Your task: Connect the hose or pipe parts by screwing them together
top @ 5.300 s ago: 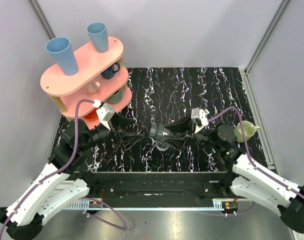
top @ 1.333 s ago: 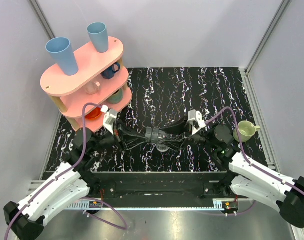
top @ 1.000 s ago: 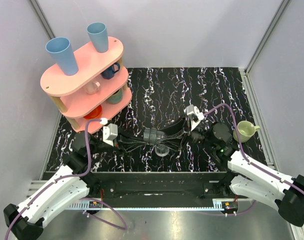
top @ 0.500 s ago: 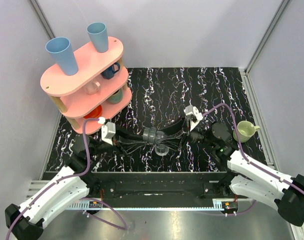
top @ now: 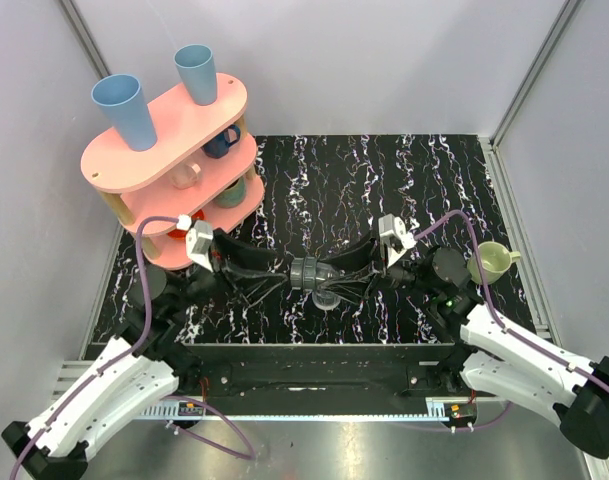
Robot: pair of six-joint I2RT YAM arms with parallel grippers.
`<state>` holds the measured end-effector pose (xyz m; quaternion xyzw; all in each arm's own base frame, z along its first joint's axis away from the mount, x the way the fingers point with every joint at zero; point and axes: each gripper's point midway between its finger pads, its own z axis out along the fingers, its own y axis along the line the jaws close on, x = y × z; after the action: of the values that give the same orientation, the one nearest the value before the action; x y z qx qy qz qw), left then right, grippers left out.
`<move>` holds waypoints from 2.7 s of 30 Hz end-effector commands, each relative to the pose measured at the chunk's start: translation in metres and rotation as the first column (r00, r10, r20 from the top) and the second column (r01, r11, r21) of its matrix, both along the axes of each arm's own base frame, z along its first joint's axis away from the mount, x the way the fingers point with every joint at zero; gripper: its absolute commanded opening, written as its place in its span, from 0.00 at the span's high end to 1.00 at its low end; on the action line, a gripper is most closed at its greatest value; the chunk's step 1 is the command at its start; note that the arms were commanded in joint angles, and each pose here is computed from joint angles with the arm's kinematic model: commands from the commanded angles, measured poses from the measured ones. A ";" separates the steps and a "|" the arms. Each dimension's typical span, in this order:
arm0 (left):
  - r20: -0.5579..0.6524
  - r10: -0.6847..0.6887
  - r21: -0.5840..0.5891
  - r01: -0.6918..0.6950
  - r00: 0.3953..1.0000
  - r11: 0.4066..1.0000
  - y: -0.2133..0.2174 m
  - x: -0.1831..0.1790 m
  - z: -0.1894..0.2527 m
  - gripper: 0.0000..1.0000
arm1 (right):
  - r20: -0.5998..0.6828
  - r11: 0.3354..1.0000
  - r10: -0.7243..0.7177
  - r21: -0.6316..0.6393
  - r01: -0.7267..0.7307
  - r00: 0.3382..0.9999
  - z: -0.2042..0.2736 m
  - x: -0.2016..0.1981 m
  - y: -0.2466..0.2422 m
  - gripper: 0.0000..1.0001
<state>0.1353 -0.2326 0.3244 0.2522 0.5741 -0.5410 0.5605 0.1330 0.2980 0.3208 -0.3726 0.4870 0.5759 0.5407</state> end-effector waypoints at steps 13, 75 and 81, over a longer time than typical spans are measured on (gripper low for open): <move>-0.322 -0.192 -0.183 0.139 0.927 0.973 -0.027 0.000 0.018 0.41 | 0.073 0.997 0.031 0.062 -0.036 0.997 0.018 -0.006 0.001 1.00; -0.570 -0.369 -0.231 0.288 0.734 0.929 -0.034 -0.030 0.013 0.51 | 0.122 0.997 -0.045 0.063 0.038 0.991 0.016 0.009 0.002 1.00; -0.588 -0.361 -0.184 0.315 0.723 0.931 -0.036 -0.032 0.001 0.56 | 0.117 0.997 -0.037 0.073 0.028 0.992 0.015 0.009 0.004 1.00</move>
<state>0.1376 -0.2651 0.3275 0.0755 0.6532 -0.6897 0.3032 0.1235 0.3024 0.3128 -0.4099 0.4563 0.5782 0.5380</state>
